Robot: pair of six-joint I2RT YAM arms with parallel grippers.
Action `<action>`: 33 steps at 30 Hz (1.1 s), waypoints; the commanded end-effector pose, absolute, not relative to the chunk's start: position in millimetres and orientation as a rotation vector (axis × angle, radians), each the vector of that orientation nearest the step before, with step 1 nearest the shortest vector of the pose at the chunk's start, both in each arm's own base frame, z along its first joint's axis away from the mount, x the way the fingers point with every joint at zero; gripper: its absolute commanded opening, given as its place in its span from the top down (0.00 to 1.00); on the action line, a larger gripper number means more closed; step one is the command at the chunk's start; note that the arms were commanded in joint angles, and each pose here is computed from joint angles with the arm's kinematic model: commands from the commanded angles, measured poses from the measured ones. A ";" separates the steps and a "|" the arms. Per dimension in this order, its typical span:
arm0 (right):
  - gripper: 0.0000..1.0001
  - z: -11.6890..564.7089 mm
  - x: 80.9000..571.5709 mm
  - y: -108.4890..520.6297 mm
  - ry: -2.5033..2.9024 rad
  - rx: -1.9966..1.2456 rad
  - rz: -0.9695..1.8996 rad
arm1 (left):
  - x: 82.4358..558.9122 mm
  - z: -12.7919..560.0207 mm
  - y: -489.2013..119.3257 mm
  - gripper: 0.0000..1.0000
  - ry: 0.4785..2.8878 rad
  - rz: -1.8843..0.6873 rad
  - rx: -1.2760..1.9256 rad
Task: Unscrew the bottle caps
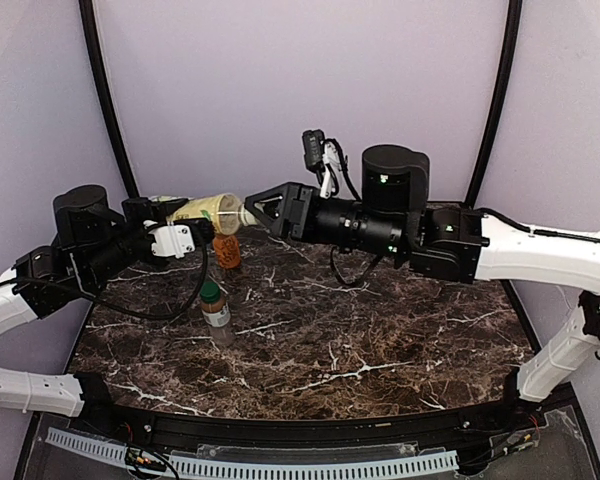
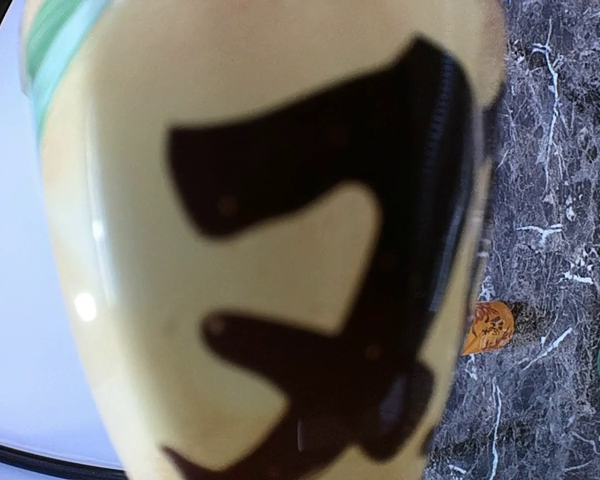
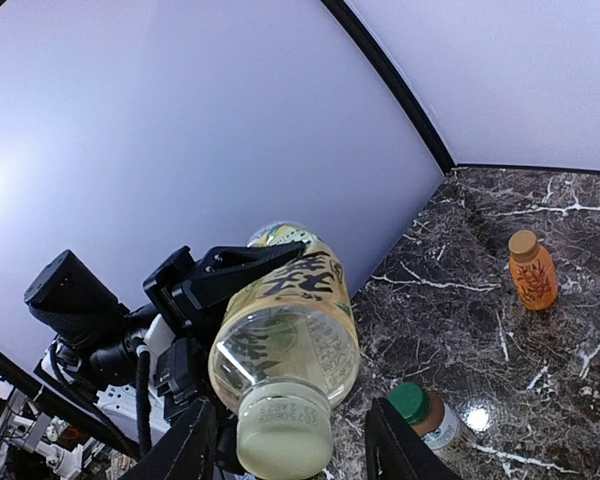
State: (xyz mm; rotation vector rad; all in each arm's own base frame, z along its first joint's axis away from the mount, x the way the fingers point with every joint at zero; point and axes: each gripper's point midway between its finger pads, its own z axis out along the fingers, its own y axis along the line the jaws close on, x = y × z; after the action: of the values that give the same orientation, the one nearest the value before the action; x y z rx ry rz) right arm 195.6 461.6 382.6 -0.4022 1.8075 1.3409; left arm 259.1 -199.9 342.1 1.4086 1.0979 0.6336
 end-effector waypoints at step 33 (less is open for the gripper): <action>0.85 388.8 194.9 462.1 1.796 -0.492 1.343 | 258.9 345.4 -199.0 0.87 1.095 0.636 1.399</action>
State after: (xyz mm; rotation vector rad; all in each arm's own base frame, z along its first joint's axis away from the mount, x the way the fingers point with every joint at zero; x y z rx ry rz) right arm 190.9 461.8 380.1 -0.4704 1.8210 1.3433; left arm 259.4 -200.4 341.3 1.4127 1.0973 0.6351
